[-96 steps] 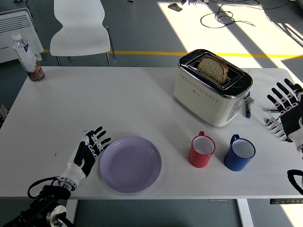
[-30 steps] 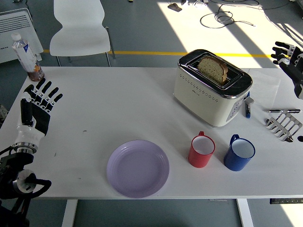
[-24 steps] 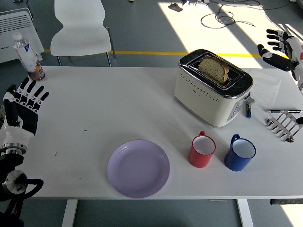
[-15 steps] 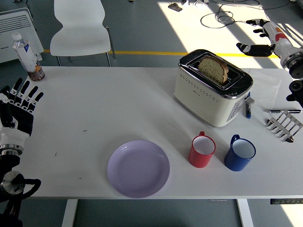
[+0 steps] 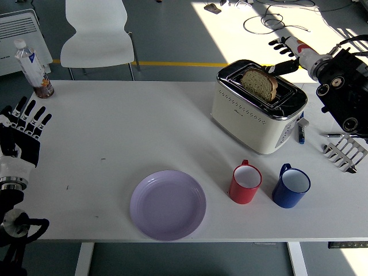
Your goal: Push plate across desktop,pick up the break from the machine,place the break in the plate
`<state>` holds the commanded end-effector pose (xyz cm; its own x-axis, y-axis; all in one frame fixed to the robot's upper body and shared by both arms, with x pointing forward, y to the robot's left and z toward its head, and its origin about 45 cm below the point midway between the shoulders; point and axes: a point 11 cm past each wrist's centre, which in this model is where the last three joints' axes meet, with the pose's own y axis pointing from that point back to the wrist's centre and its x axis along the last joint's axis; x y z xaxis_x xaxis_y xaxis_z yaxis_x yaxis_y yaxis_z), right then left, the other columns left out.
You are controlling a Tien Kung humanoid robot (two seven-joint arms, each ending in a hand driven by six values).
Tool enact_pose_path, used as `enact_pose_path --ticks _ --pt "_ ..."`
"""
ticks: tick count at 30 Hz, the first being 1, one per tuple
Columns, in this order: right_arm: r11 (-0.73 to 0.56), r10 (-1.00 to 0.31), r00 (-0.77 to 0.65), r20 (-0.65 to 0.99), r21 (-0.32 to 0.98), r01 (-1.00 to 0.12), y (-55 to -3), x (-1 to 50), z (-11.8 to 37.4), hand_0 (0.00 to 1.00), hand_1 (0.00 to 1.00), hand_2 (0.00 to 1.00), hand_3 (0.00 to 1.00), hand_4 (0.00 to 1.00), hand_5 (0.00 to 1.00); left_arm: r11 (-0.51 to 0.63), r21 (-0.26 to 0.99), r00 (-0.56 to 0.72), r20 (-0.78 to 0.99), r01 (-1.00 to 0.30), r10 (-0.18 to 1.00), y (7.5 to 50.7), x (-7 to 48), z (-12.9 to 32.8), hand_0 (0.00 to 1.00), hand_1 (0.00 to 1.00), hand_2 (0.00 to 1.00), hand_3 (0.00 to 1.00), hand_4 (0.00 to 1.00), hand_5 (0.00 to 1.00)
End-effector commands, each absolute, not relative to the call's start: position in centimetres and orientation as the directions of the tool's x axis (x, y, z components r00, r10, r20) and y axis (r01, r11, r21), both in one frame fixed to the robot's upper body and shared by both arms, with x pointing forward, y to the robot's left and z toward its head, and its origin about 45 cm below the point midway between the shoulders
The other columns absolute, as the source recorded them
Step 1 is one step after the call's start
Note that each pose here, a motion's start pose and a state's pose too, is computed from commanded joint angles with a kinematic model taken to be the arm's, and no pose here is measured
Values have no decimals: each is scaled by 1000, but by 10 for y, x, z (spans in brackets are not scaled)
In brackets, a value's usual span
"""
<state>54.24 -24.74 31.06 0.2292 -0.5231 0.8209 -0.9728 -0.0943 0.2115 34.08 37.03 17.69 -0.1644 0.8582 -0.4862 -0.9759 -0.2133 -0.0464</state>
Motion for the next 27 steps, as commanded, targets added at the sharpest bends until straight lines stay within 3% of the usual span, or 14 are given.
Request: enact_pose_path --ticks 27 --pt "-70 -416 310 855 309 -948 -219 548 294 748 716 693 790 812 346 -206 -50 -158 -481 -977 863 365 348 179 759 817 883 866 505 998"
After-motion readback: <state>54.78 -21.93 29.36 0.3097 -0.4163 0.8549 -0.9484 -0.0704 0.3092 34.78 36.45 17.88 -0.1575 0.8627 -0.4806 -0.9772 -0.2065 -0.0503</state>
